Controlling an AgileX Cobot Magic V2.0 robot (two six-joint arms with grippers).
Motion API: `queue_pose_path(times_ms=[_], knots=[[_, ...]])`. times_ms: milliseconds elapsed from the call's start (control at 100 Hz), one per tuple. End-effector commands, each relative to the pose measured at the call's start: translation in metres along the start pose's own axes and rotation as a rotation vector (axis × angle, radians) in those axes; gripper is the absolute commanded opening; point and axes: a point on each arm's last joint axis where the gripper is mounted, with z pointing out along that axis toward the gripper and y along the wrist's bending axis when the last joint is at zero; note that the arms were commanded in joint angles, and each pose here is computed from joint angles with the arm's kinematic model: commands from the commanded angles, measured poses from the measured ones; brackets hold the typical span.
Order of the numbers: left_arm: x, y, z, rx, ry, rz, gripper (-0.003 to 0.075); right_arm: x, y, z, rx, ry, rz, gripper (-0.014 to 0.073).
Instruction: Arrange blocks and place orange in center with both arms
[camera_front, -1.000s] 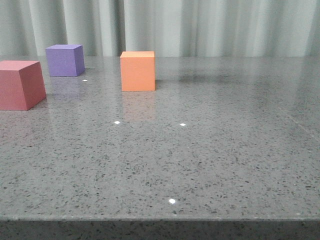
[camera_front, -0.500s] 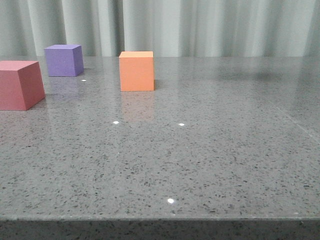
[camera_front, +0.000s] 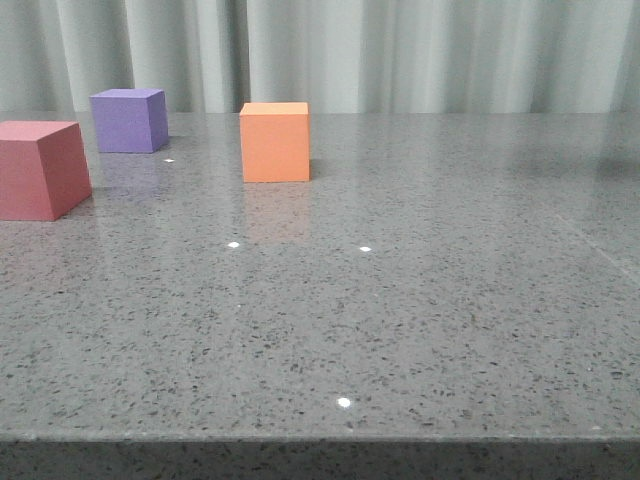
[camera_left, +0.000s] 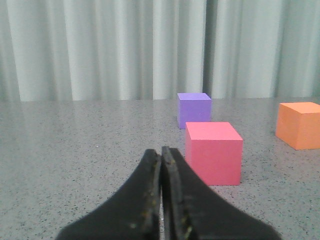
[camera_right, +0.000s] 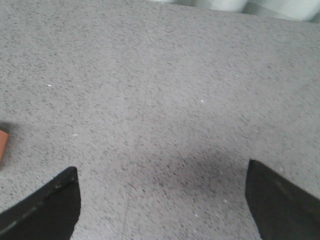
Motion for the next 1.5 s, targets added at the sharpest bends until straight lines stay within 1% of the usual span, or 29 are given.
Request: queue_pose_path(times_ms=[0,120,250,310,660,770,820,960,1090,1180,1250,1320,1390,1440,1460,1490], knots=[[0.006,-0.001,-0.002,0.01,-0.064,-0.002,-0.002,0.009,-0.015,-0.035,0.023,-0.141,0.008,0.0653],[0.006,-0.001,-0.002,0.01,-0.064,-0.002,-0.002,0.043,-0.028,-0.045,0.051,-0.167,0.026,0.0653],[0.006,-0.001,-0.002,0.01,-0.064,-0.002,-0.002,0.083,-0.038,-0.058,0.076,-0.224,0.043,0.0653],[0.006,-0.001,-0.002,0.01,-0.064,-0.002,-0.002,0.105,-0.038,-0.069,0.077,-0.259,0.043,0.0653],[0.006,-0.001,-0.002,0.01,-0.064,-0.002,-0.002,0.216,-0.032,-0.096,0.061,-0.445,0.03,0.0653],[0.006,-0.001,-0.002,0.01,-0.064,-0.002,-0.002,0.243,-0.031,-0.102,0.061,-0.481,0.031,0.0653],[0.006,-0.001,-0.002,0.01,-0.064,-0.002,-0.002,0.255,-0.031,-0.104,0.061,-0.505,0.031,0.0653],[0.006,-0.001,-0.002,0.01,-0.064,-0.002,-0.002,0.274,-0.03,-0.107,0.057,-0.586,0.029,0.0653],[0.006,-0.001,-0.002,0.01,-0.064,-0.002,-0.002,0.282,-0.029,-0.108,0.051,-0.666,0.024,0.0653],[0.006,-0.001,-0.002,0.01,-0.064,-0.002,-0.002,0.282,-0.028,-0.105,0.048,-0.687,0.022,0.064],[0.006,-0.001,-0.002,0.01,-0.064,-0.002,-0.002,0.283,-0.028,-0.104,0.047,-0.69,0.021,0.0594],[0.006,-0.001,-0.002,0.01,-0.064,-0.002,-0.002,0.283,-0.028,-0.104,0.051,-0.694,0.015,0.0506],[0.006,-0.001,-0.002,0.01,-0.064,-0.002,-0.002,0.282,-0.028,-0.104,0.06,-0.705,0.002,0.0378],[0.006,-0.001,-0.002,0.01,-0.064,-0.002,-0.002,0.282,-0.029,-0.105,0.065,-0.708,-0.006,0.0256],[0.006,-0.001,-0.002,0.01,-0.064,-0.002,-0.002,0.282,-0.029,-0.105,0.066,-0.708,-0.008,0.0225],[0.006,-0.001,-0.002,0.01,-0.064,-0.002,-0.002,0.282,-0.029,-0.105,0.066,-0.707,-0.008,0.0146]])
